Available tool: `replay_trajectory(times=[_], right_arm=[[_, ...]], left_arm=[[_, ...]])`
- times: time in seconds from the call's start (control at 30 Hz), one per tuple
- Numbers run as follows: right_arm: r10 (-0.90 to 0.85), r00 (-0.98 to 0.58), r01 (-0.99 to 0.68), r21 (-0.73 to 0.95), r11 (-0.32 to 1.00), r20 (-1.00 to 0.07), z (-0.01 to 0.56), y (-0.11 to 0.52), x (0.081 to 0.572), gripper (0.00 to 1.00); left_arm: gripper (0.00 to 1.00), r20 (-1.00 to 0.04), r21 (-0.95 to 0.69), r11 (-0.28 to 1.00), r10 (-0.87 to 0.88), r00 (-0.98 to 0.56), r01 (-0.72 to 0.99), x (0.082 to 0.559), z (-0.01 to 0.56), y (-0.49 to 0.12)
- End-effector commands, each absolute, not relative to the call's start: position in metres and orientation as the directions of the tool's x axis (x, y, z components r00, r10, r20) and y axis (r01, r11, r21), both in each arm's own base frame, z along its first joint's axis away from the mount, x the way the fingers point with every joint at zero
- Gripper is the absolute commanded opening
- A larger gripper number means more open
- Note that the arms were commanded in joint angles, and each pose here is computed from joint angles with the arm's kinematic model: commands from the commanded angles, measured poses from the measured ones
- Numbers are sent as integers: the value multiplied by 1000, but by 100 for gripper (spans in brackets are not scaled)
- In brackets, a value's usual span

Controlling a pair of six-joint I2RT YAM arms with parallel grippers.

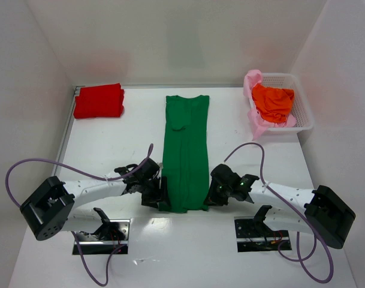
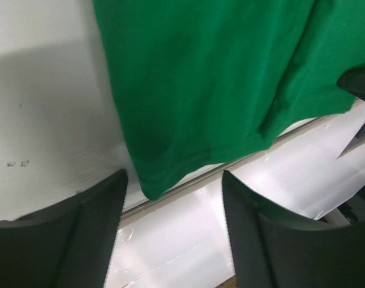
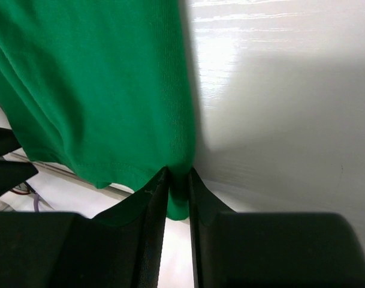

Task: Fold and stack the t-shirts
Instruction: Grab the bottom of the folded rectangular tshirt with both arms

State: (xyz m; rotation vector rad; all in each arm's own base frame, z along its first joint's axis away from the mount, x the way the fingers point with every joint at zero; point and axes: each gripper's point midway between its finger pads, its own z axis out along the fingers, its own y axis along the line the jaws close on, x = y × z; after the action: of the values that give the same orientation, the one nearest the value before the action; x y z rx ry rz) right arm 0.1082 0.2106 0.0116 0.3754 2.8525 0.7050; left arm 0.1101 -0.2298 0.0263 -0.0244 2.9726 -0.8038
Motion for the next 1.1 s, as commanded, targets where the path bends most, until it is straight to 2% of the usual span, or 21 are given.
replay_trajectory(times=[0.0,0.3,0.43,0.47,0.6,0.73,0.83,1.07], right_arm=[[290,-944,173,517,838,-154,27,224,122,19],[294,-941,169,526,834,-164,30,225,124,14],[294,-941,169,526,834,-164,30,225,124,8],[294,-941,169,526,834,-164,30,225,124,8],[295,-940,166,533,830,-168,33,227,126,2],[292,-939,150,545,825,-183,47,235,133,0],[297,-930,136,551,824,-215,63,241,144,0],[312,-906,115,545,831,-285,92,246,169,0]], left_arm=[[64,-25,-475,879,-65,-998,-45,106,17,-225],[54,-6,-444,894,-68,-998,-58,103,6,-221],[38,3,-435,898,-68,-998,-62,103,2,-220],[28,3,-435,898,-68,-998,-62,103,2,-220],[0,0,-438,897,-68,-998,-61,105,5,-222],[0,-39,-445,895,-53,-998,-30,115,19,-228],[0,-121,-446,895,-54,-991,6,134,42,-234],[0,-197,-473,879,-37,-980,61,161,74,-250]])
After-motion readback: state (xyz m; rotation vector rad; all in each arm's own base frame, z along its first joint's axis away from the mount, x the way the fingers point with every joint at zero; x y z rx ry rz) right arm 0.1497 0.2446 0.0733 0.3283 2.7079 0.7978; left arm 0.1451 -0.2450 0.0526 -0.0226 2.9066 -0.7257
